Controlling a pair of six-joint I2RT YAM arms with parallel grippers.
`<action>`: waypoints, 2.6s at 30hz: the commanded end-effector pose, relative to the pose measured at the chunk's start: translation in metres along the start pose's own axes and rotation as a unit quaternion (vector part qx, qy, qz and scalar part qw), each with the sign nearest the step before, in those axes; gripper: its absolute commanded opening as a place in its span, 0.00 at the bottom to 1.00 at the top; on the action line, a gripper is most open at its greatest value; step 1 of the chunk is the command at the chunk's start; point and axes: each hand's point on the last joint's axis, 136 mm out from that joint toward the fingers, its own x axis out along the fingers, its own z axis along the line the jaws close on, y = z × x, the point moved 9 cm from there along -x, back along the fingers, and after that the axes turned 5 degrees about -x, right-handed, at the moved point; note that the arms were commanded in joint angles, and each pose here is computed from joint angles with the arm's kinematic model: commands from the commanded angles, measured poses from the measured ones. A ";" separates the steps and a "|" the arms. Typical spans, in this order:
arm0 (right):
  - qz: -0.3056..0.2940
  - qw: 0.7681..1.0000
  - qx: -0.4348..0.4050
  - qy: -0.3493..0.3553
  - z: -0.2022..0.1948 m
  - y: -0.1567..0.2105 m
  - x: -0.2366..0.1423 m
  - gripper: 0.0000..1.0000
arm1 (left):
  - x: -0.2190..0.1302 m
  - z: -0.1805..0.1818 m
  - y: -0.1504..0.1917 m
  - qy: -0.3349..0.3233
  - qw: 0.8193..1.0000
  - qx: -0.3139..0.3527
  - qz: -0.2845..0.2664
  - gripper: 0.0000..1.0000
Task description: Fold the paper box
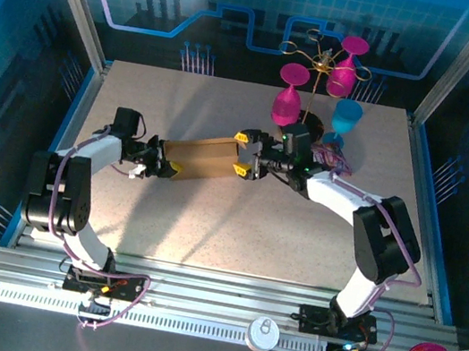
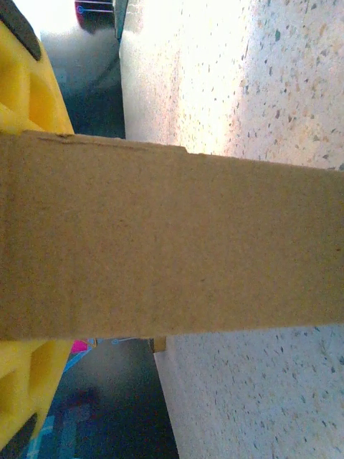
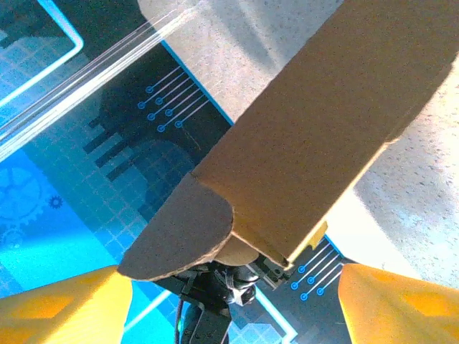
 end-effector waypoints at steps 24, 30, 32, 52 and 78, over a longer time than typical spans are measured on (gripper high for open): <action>0.133 0.570 -0.774 0.240 0.067 0.028 -0.007 0.43 | 0.005 0.004 -0.028 -0.017 0.997 -0.019 -0.075 0.00; 0.132 0.567 -0.771 0.259 0.060 0.025 -0.004 0.40 | 0.005 0.003 -0.027 -0.017 0.997 -0.018 -0.075 0.00; 0.129 0.566 -0.769 0.266 0.059 0.024 -0.002 0.38 | 0.005 0.003 -0.027 -0.017 0.997 -0.019 -0.075 0.00; 0.118 0.576 -0.759 0.280 0.062 0.032 0.016 0.06 | 0.005 0.002 -0.028 -0.019 0.997 -0.021 -0.076 0.00; -0.013 0.736 -0.610 0.293 0.073 0.053 0.019 0.00 | 0.005 -0.001 -0.026 -0.013 0.997 -0.022 -0.069 0.00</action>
